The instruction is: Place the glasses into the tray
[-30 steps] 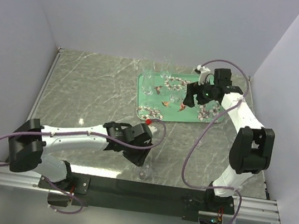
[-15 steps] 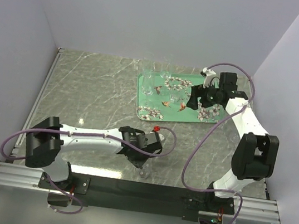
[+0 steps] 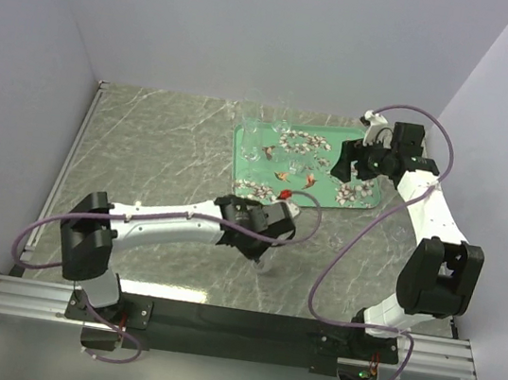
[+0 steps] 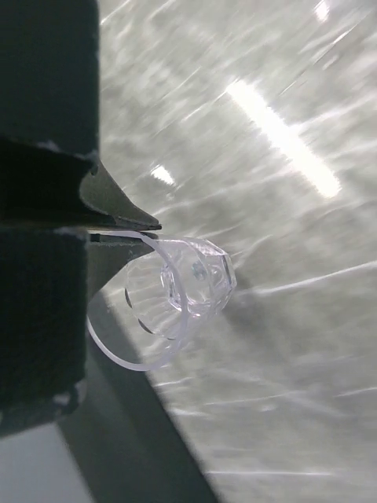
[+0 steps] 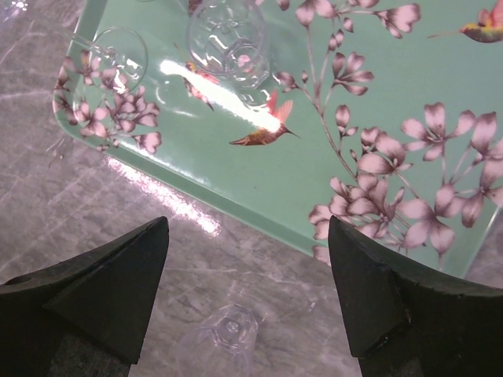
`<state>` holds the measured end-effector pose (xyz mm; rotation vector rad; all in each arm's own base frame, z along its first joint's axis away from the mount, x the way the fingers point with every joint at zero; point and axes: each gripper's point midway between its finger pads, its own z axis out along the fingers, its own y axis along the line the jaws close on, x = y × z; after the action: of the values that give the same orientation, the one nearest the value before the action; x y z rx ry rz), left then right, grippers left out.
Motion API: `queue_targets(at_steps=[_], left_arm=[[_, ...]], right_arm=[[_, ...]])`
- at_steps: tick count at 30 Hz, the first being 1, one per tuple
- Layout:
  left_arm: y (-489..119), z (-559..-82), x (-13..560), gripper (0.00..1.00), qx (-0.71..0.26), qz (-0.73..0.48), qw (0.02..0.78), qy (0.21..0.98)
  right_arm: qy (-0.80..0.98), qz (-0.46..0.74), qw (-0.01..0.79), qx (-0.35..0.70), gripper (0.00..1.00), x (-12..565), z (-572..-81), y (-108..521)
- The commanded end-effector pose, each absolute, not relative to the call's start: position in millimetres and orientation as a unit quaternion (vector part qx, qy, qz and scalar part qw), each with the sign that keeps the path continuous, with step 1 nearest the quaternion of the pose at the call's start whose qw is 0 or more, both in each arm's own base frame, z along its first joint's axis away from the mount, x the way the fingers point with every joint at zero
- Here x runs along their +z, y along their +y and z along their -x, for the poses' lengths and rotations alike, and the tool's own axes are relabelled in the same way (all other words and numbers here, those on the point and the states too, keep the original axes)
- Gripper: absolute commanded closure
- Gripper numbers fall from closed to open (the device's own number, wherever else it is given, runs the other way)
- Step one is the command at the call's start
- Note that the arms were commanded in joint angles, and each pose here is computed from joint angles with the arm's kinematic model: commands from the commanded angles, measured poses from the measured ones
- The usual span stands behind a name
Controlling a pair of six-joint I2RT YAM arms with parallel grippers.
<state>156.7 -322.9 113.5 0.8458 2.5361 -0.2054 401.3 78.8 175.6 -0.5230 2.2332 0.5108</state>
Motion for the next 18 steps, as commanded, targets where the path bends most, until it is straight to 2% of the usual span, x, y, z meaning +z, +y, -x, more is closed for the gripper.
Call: queue_targets(at_steps=[1, 11, 18], left_arm=[[-330, -202, 134, 1.0, -0.066, -0.3, 0.272, 0.912], [-366, -311, 163, 1.0, -0.038, -0.266, 0.326, 0.906], [-371, -357, 163, 1.0, -0.031, -0.232, 0.349, 0.907]], right_arm=[[0.865, 0.208, 0.414, 0.193, 0.12, 194, -406, 70], [0.87, 0.189, 0.414, 0.189, 0.12, 187, -406, 58], [0.872, 0.18, 0.415, 0.188, 0.12, 185, -405, 53]])
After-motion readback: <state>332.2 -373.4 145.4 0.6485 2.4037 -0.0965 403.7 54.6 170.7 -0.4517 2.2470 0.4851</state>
